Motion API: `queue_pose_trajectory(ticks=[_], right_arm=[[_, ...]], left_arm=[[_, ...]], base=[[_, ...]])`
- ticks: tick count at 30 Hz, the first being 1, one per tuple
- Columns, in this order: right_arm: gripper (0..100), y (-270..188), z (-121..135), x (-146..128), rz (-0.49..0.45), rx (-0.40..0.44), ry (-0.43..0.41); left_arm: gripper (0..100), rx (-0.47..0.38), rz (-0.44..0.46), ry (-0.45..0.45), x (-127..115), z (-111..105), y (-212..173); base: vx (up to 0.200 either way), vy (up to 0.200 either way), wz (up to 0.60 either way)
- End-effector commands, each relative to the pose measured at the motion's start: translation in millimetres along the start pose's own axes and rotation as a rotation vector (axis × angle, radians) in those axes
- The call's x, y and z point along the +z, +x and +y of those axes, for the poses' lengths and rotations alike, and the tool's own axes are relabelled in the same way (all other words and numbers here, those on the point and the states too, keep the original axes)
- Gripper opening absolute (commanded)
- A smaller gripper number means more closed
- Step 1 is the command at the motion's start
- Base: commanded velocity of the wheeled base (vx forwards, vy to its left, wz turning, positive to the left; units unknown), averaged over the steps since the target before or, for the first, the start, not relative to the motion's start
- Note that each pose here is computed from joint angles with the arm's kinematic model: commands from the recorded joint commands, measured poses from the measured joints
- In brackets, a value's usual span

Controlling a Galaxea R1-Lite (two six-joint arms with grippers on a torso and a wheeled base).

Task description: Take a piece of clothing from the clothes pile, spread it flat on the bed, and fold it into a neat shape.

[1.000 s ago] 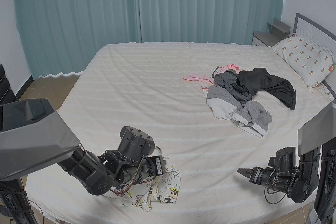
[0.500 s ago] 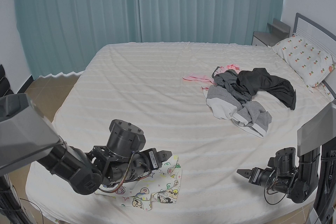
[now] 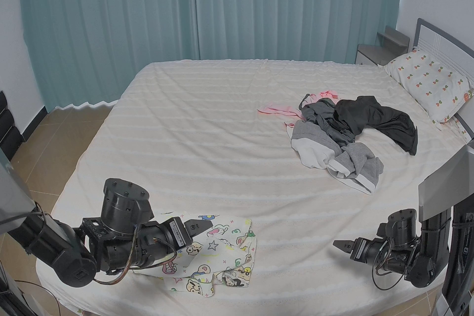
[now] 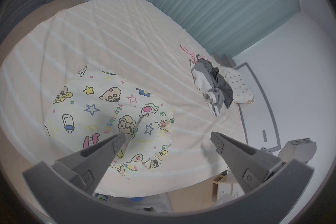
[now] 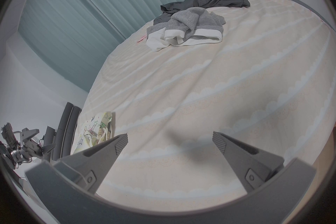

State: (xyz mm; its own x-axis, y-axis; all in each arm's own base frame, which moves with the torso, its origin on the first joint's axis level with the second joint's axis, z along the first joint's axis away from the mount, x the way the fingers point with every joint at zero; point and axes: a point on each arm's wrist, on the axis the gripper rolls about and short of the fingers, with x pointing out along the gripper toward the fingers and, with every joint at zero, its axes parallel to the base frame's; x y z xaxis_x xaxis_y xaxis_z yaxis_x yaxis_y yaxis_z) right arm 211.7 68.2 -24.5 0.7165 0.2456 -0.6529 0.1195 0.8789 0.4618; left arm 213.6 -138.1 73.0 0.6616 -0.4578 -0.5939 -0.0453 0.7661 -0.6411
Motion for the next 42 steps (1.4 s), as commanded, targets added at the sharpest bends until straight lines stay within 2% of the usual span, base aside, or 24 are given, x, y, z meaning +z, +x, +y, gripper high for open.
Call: queue_pose_trajectory(ticks=[1, 16, 30, 36, 40, 42], right_arm=[[100, 1, 0, -1, 0.000, 0.003, -0.002], [100, 2, -1, -3, 0.010, -0.005, -0.002], [100, 2, 2, 1, -0.017, 0.005, -0.006], [100, -3, 30, 13, -0.107, 0.120, -0.047], [100, 1, 51, 16, -0.163, 0.170, -0.088], [100, 1, 53, 16, -0.165, 0.174, -0.093]], left_arm=[[100, 0.007, -0.001, -0.017, -1, 6, -5], [100, 0.034, 0.004, -0.062, 5, 16, 1], [100, 0.037, -0.041, -0.122, 28, 29, 1], [100, 0.034, -0.057, -0.148, 39, 36, -1], [100, 0.022, -0.051, -0.171, 45, 42, -3], [100, 0.020, -0.049, -0.172, 45, 43, -3]], base=[[-0.200, 0.200, 0.00], [0.000, 0.000, 0.00], [0.000, 0.200, 0.00], [0.000, 0.200, 0.00], [0.000, 0.200, 0.00], [0.000, 0.200, 0.00]])
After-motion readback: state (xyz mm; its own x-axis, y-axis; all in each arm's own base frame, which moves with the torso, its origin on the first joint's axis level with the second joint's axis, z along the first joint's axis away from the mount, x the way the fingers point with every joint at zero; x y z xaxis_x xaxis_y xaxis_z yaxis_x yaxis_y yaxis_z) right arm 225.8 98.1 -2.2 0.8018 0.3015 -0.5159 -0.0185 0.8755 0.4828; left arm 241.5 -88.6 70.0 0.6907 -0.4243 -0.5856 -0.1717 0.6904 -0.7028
